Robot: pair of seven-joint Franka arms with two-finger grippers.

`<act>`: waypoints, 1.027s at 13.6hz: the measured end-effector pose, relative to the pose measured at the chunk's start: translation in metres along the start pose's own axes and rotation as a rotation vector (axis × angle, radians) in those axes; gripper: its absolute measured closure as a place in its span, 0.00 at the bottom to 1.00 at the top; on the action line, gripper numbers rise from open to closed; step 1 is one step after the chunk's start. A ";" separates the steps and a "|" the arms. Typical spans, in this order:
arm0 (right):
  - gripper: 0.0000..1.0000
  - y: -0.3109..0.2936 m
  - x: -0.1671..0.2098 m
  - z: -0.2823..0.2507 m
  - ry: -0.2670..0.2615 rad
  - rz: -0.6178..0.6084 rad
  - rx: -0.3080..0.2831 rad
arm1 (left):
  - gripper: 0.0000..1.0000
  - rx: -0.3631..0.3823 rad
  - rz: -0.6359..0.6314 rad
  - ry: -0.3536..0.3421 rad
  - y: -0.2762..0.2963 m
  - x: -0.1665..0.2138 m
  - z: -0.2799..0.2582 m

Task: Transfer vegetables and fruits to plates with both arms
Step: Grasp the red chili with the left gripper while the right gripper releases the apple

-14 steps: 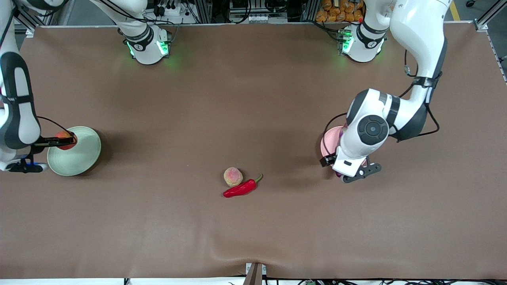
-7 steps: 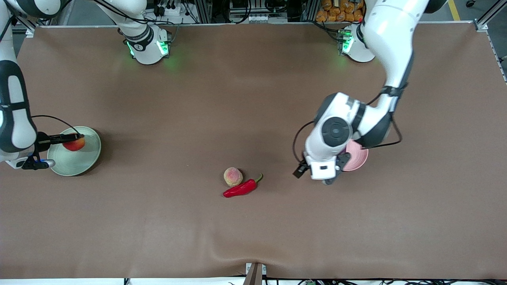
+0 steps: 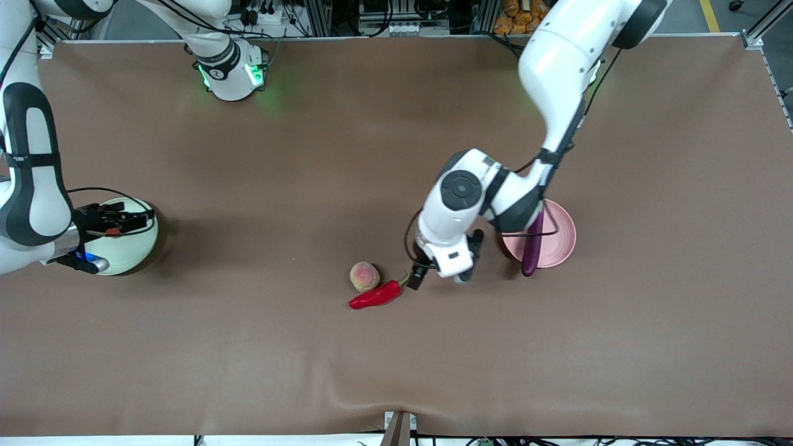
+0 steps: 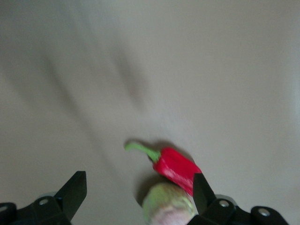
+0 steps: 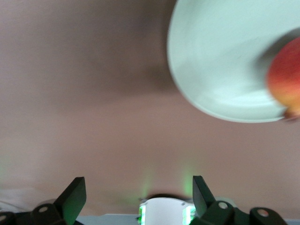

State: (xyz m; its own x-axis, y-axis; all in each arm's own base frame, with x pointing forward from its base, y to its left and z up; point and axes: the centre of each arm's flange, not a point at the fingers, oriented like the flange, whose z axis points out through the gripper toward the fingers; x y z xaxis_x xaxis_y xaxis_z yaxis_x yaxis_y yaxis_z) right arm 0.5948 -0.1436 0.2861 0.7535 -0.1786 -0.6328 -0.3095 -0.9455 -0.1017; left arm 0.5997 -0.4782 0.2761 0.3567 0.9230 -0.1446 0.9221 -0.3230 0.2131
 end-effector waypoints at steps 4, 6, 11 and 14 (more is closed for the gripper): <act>0.00 -0.048 -0.018 -0.011 -0.021 0.075 0.026 | 0.00 -0.103 -0.296 -0.008 -0.004 -0.017 0.039; 0.00 -0.076 -0.028 -0.018 -0.025 0.111 0.032 | 0.00 -0.117 -0.404 -0.010 -0.007 -0.016 0.054; 0.00 -0.126 -0.040 -0.017 -0.031 0.163 0.051 | 0.00 -0.206 -0.435 -0.032 -0.014 -0.015 0.093; 0.00 -0.147 -0.047 -0.019 -0.038 0.197 0.085 | 0.00 -0.231 -0.412 -0.028 -0.016 -0.023 0.107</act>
State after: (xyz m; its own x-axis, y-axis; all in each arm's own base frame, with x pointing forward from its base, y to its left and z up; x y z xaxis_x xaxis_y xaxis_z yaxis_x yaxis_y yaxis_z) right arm 0.6160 -0.0014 0.3454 0.6514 -0.3458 -0.6754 -0.4977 -0.8666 -0.0364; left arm 0.5930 -0.5171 0.1732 -0.0247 0.9576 -0.2872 0.9312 0.1265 0.3418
